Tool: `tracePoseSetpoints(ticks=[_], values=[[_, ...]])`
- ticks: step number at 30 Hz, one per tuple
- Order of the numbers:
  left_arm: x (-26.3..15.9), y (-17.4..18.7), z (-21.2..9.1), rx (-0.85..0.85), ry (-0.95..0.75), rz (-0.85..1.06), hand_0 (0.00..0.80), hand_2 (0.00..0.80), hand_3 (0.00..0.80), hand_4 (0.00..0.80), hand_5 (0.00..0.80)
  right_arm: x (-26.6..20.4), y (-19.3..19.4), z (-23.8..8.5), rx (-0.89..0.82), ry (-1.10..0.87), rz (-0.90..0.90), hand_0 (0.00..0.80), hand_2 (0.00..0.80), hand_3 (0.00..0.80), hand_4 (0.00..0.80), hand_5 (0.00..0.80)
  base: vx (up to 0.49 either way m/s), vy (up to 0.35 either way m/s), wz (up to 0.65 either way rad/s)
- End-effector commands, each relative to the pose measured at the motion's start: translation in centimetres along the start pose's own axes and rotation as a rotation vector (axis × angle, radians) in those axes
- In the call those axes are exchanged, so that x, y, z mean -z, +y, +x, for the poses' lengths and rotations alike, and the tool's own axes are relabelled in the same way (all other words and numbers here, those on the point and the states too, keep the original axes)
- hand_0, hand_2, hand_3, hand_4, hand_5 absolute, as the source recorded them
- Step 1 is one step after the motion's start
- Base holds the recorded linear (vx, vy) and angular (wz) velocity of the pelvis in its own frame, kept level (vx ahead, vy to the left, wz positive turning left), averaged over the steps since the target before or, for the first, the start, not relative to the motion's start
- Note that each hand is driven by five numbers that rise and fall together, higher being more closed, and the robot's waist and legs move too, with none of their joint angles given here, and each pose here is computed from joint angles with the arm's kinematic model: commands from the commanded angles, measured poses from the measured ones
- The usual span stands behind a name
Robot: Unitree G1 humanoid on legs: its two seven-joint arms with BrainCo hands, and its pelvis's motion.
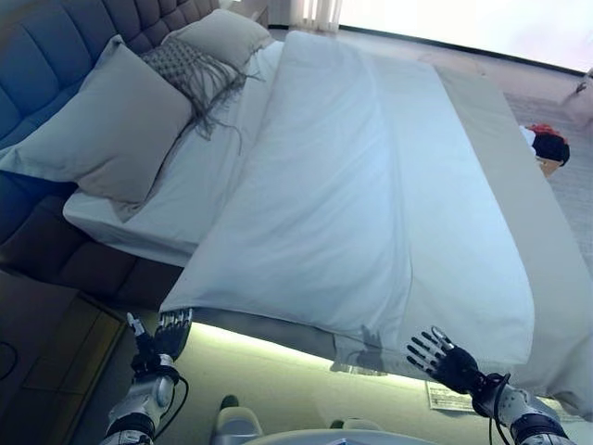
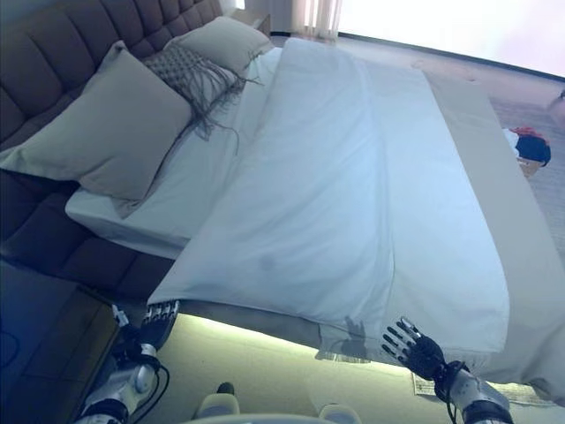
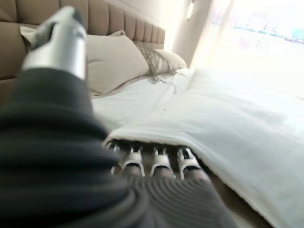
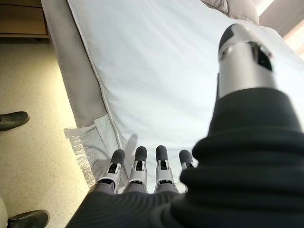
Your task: Make the bed neatly
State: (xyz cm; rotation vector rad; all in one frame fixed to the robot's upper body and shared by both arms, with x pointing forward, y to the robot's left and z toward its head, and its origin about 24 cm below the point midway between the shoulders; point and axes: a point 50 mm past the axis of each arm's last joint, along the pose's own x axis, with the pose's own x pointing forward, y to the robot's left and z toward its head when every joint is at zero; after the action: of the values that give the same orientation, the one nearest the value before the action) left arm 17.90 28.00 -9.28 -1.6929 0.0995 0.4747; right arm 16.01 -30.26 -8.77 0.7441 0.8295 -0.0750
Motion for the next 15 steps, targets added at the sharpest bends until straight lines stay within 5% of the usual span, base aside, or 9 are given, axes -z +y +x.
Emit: tracePoseSetpoints(ticks=[1, 15], values=[[-15.5, -6.9, -6.0, 0.251, -0.621, 0.03, 0.0, 0.0, 0.0, 0.0, 0.0, -2.4, -0.8, -1.2, 0.008, -0.087, -0.011, 0.0, 0.0, 0.0, 0.0, 0.0, 0.0, 0.045, -0.02], [-19.6, -11.6, -8.2, 0.291, -0.726, 0.1, 0.0, 0.0, 0.0, 0.0, 0.0, -3.4, -2.0, -2.6, 0.028, -0.122, 0.001, 0.0, 0.0, 0.0, 0.0, 0.0, -0.023, 0.05, -0.02]])
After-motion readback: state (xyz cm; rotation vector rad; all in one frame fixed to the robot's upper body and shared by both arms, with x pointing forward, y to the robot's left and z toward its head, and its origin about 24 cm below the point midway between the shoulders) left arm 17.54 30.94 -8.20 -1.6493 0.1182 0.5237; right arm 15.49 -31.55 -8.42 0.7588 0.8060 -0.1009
